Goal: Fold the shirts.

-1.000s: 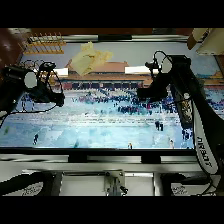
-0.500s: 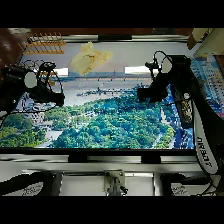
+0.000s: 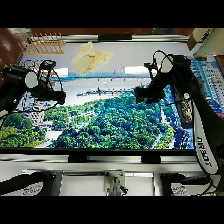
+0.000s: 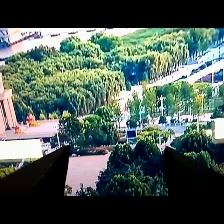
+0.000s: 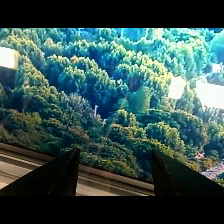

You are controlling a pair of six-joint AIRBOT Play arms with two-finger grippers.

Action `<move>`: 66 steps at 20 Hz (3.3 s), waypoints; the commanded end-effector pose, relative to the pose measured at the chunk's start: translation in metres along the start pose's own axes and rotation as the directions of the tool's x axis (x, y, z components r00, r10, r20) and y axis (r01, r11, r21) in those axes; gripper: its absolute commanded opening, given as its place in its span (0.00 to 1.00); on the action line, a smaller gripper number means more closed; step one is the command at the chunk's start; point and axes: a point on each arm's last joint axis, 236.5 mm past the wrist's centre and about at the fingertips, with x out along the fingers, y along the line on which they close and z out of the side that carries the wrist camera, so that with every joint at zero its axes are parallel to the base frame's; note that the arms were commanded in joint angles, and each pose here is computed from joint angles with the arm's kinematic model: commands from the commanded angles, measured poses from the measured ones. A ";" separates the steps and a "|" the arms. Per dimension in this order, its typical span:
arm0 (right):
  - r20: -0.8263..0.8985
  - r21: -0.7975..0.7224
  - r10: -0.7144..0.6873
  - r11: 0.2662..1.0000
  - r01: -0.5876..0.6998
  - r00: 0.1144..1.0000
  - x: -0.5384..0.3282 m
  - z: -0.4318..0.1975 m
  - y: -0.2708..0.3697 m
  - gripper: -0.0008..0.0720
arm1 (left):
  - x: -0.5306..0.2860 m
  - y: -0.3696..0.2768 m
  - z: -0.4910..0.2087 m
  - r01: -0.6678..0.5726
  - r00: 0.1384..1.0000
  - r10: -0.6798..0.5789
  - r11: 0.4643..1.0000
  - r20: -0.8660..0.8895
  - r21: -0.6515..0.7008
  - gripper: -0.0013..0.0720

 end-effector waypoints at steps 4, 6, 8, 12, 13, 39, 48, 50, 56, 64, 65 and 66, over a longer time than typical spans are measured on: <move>0.008 -0.003 0.026 1.000 -0.026 1.000 0.000 0.002 0.007 0.79 | 0.019 -0.012 0.048 0.047 0.985 -0.045 0.999 0.168 -0.008 1.00; 0.029 -0.009 0.028 1.000 -0.028 0.999 0.000 0.007 0.007 0.79 | 0.032 -0.024 0.052 0.084 0.982 -0.081 0.996 0.169 -0.015 1.00; 0.078 -0.007 0.035 0.999 -0.034 0.996 -0.001 0.018 0.009 0.79 | 0.041 -0.024 0.084 0.110 0.958 -0.085 0.991 0.273 -0.079 0.94; 0.153 0.015 0.114 0.993 -0.117 0.982 -0.004 0.036 0.028 0.79 | 0.068 0.000 0.167 0.261 0.908 -0.129 0.919 0.398 -0.297 0.96; 0.156 0.016 0.128 0.991 -0.132 0.979 -0.005 0.037 0.031 0.79 | 0.073 0.007 0.189 0.299 0.889 -0.139 0.898 0.437 -0.324 0.96; 0.133 0.018 0.188 0.981 -0.192 0.973 -0.006 0.031 0.045 0.79 | 0.215 0.014 0.239 0.579 0.797 -0.272 0.597 0.539 -0.555 0.93; 0.126 0.018 0.187 0.981 -0.191 0.974 -0.006 0.030 0.045 0.79 | 0.218 0.006 0.240 0.613 0.780 -0.298 0.541 0.550 -0.576 0.36; 0.126 0.018 0.187 0.981 -0.191 0.974 -0.006 0.030 0.045 0.79 | 0.220 0.002 0.240 0.620 0.777 -0.308 0.526 0.549 -0.583 0.33; 0.128 0.018 0.186 0.982 -0.189 0.974 -0.006 0.030 0.044 0.79 | 0.220 0.004 0.241 0.621 0.775 -0.300 0.525 0.556 -0.582 0.06; 0.144 0.004 0.180 0.983 -0.183 0.973 -0.015 0.028 0.045 0.79 | 0.079 0.000 0.272 0.603 0.688 -0.345 0.761 0.639 -0.238 0.06; 0.159 -0.011 0.156 0.988 -0.156 0.975 -0.024 0.026 0.041 0.79 | 0.034 -0.001 0.273 0.563 0.672 -0.354 0.815 0.650 -0.137 0.06; 0.184 -0.025 0.112 0.994 -0.109 0.977 -0.038 0.022 0.033 0.79 | -0.020 -0.002 0.269 0.506 0.658 -0.355 0.861 0.664 -0.041 0.06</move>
